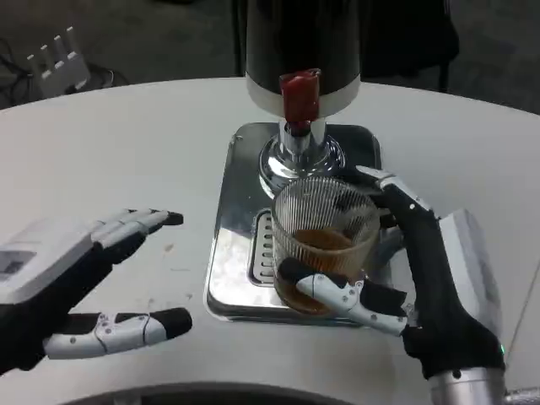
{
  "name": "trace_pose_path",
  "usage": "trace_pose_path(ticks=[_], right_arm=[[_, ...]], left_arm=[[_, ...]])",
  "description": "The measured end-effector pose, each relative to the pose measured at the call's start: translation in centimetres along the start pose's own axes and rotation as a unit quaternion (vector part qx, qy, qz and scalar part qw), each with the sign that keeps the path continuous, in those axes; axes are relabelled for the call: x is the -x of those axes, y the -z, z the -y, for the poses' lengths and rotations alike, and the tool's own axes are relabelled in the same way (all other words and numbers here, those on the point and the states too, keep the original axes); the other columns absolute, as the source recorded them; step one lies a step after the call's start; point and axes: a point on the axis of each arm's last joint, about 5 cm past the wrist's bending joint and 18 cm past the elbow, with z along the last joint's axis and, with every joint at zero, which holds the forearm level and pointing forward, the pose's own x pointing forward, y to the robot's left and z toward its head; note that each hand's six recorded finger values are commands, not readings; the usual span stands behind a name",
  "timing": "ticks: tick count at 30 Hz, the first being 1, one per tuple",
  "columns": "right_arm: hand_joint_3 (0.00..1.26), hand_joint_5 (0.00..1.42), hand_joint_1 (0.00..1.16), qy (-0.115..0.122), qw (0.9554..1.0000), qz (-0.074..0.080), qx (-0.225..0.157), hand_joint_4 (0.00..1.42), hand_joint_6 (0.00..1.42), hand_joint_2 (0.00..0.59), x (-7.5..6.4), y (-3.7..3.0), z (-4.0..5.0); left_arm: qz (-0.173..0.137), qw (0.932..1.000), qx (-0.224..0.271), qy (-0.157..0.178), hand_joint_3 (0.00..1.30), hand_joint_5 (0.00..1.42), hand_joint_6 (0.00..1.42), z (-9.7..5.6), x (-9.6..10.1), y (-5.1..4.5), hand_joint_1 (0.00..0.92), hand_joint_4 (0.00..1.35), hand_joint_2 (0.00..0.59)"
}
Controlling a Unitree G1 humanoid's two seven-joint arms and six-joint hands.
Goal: Grasp the cup under the faucet to collect the drink, then remove the cup.
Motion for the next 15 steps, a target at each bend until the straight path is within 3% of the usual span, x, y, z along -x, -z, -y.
trace_pose_path(ticks=[8, 15], right_arm=[[0.76, 0.95, 0.79, -0.018, 0.9996, 0.021, -0.011, 0.82, 0.92, 0.207, 0.6, -0.62, 0.94], [0.76, 0.97, 0.79, -0.033, 0.9991, 0.025, -0.011, 0.82, 0.93, 0.207, 1.3, -0.95, 1.56]], left_arm=[[0.015, 0.9999, 0.002, 0.008, 0.09, 0.0, 0.18, 0.7, 0.9, -1.31, 0.0, 0.0, 0.113], [0.02, 0.9997, 0.004, 0.009, 0.08, 0.0, 0.18, 0.8, 1.3, -1.83, 0.0, 0.0, 0.113]])
